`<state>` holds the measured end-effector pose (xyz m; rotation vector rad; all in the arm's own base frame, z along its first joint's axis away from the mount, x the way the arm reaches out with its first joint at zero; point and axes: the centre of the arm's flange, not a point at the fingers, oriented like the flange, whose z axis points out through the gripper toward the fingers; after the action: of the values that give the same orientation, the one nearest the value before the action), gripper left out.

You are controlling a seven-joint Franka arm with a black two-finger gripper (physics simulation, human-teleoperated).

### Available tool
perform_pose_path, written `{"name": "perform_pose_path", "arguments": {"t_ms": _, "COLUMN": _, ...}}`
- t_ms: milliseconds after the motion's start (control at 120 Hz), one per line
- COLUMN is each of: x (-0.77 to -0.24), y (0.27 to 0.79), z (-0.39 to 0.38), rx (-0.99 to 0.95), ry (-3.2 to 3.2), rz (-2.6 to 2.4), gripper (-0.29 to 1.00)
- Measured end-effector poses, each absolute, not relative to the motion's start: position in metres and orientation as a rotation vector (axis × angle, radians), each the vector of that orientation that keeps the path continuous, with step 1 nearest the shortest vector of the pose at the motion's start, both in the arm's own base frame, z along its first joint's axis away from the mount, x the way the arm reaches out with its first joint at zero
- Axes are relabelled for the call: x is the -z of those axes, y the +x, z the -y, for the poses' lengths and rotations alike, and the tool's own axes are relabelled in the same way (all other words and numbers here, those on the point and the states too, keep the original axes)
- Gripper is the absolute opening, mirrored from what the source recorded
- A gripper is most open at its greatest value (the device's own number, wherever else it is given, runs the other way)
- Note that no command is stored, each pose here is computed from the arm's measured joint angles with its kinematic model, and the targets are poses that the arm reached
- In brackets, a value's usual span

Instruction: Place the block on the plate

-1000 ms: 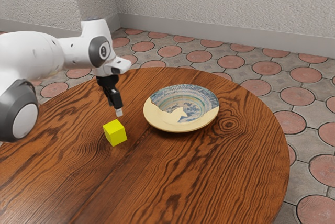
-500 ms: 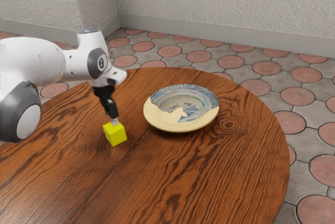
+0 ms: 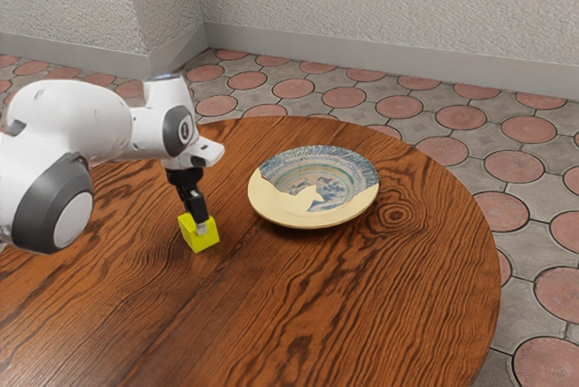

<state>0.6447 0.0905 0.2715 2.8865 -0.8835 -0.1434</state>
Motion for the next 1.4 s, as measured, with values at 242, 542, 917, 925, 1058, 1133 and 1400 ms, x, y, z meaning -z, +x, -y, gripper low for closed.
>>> {"name": "perform_pose_path", "arguments": {"t_ms": 242, "x": -0.265, "y": 0.646, "z": -0.091, "rx": 0.135, "ry": 2.887, "rz": 0.891, "gripper": 0.65}}
{"name": "perform_pose_path", "arguments": {"t_ms": 542, "x": -0.264, "y": 0.647, "z": -0.091, "rx": 0.123, "ry": 2.89, "rz": 0.901, "gripper": 0.45}}
{"name": "perform_pose_path", "arguments": {"t_ms": 917, "x": -0.298, "y": 0.648, "z": -0.112, "rx": 0.064, "ry": 2.919, "rz": 0.879, "gripper": 0.41}}
{"name": "perform_pose_path", "arguments": {"t_ms": 925, "x": -0.299, "y": 0.648, "z": -0.113, "rx": 0.061, "ry": 2.921, "rz": 0.877, "gripper": 0.41}}
{"name": "perform_pose_path", "arguments": {"t_ms": 1058, "x": -0.328, "y": 0.652, "z": -0.124, "rx": 0.013, "ry": 2.941, "rz": 0.875, "gripper": 0.41}}
{"name": "perform_pose_path", "arguments": {"t_ms": 1133, "x": -0.347, "y": 0.659, "z": -0.125, "rx": -0.018, "ry": 2.954, "rz": 0.896, "gripper": 0.41}}
{"name": "perform_pose_path", "arguments": {"t_ms": 1400, "x": -0.405, "y": 0.691, "z": -0.108, "rx": -0.108, "ry": 2.975, "rz": 1.004, "gripper": 0.42}}
